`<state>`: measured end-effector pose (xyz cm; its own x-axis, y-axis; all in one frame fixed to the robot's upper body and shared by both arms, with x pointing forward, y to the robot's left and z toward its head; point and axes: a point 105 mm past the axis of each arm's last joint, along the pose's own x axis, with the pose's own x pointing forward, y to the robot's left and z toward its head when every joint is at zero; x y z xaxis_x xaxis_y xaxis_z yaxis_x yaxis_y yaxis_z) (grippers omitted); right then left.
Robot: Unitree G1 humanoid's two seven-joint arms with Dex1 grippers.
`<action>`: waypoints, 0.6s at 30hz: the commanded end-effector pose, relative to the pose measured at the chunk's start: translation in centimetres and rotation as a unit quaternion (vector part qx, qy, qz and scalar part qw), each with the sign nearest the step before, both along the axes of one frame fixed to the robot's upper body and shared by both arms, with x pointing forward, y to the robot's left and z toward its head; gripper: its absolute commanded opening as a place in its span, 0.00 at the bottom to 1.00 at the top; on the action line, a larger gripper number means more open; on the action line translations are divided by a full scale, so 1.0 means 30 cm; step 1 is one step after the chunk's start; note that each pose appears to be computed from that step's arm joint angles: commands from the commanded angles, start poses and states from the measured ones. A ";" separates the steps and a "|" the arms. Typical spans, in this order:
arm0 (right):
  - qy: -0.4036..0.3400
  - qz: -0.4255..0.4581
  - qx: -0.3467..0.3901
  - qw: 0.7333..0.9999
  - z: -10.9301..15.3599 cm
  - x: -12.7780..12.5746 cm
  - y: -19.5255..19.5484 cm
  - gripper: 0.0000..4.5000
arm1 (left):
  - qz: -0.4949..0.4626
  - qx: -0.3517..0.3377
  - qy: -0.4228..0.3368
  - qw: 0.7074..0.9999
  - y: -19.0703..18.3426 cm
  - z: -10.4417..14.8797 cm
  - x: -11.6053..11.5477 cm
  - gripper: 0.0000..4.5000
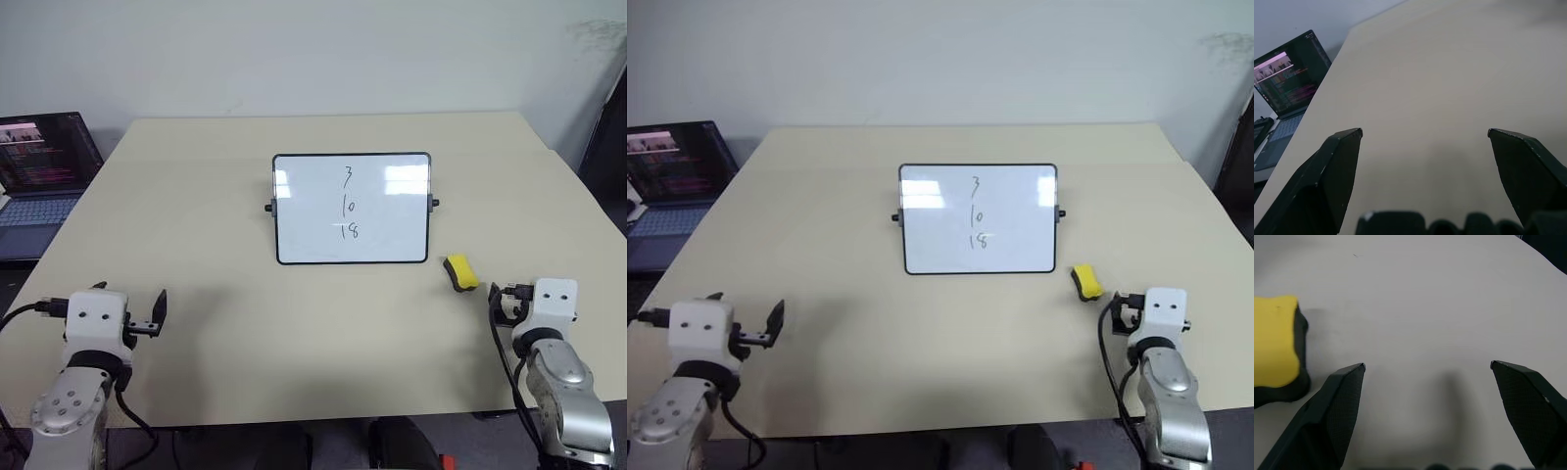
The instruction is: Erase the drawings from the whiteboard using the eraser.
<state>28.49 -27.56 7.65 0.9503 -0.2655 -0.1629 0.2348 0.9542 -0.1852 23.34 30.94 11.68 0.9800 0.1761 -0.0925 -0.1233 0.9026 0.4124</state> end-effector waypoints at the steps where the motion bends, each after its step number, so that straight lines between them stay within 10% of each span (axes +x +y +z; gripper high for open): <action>1: -0.024 0.007 -0.006 1.000 0.041 0.016 0.009 0.99 | -0.002 0.014 -0.027 1.000 -0.005 0.055 -0.003 1.00; 18: -0.055 -0.035 -0.017 0.998 0.083 0.028 -0.045 0.99 | -0.032 -0.008 -0.056 0.998 -0.047 0.066 0.123 1.00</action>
<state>29.63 -27.80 8.81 0.9493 -0.2948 -0.1093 0.2734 0.9457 -0.1756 26.61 30.00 12.88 0.9908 0.1341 -0.0207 -0.1168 0.9207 0.3723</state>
